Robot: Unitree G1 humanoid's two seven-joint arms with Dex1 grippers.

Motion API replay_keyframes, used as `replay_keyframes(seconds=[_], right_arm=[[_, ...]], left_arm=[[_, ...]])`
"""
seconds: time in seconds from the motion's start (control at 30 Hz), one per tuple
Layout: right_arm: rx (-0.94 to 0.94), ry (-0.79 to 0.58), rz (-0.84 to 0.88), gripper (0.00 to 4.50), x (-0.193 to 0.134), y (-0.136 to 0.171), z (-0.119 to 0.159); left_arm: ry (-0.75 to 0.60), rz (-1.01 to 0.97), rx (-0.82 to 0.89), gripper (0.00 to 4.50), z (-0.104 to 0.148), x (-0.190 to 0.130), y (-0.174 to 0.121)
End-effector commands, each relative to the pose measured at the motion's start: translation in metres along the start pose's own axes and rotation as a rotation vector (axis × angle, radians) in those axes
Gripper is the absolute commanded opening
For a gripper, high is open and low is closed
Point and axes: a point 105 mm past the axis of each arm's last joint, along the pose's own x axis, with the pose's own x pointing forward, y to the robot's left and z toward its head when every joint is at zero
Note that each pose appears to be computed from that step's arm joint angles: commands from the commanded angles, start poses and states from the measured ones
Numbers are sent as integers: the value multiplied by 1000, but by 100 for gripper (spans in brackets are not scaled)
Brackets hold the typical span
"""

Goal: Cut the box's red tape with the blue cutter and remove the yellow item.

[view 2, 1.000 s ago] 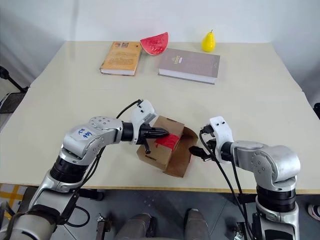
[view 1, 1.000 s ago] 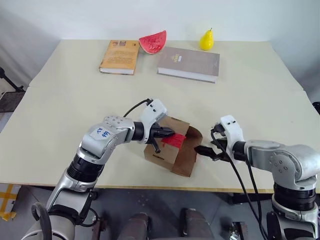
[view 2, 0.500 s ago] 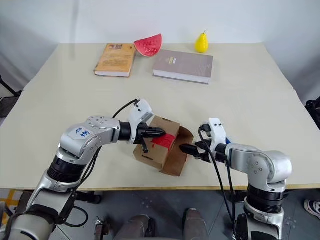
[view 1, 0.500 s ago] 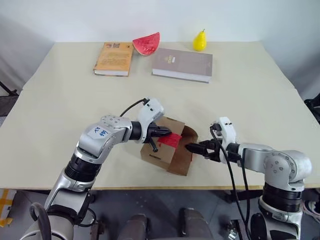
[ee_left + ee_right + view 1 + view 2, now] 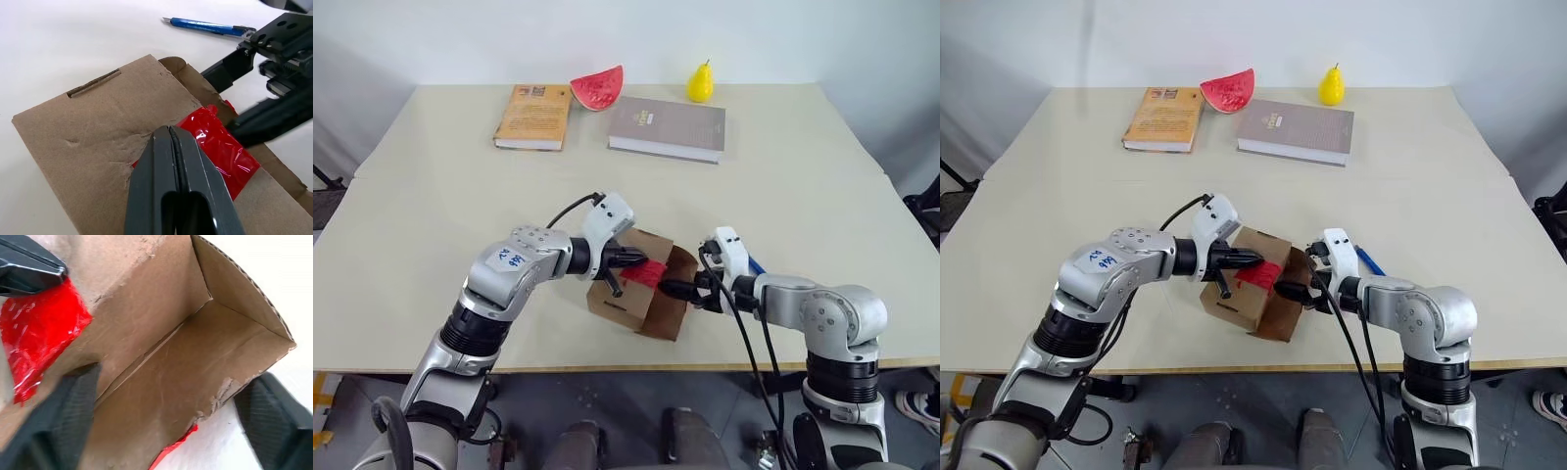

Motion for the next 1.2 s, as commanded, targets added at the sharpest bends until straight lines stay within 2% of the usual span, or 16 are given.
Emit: replay_keyframes(seconds=[0.03, 0.23, 0.3, 0.43, 0.63, 0.77, 1.07, 1.2], right_arm=[[103, 115, 23, 254, 10, 1, -30], [119, 95, -6, 50, 2, -1, -27], [112, 81, -15, 3, -1, -2, -23], [90, 26, -23, 3, -8, -2, -9], [7, -60, -64, 3, -24, 0, 28], [-41, -58, -90, 3, -33, 0, 40], [-232, -46, -168, 3, -79, 10, 91], [-275, 7, -210, 3, -89, 13, 99]], left_arm=[[13, 12, 3, 0, -3, 1, 0], [12, 13, 4, 0, -3, 1, 0], [12, 13, 7, 0, -3, 1, 1], [7, 14, 10, 0, -2, 1, 2], [-24, 25, 23, 0, 2, -1, 7], [-32, 27, 33, 0, 2, 0, 8], [-193, 44, 62, 0, 22, 2, 10], [-210, 29, 72, 0, 24, 7, 6]])
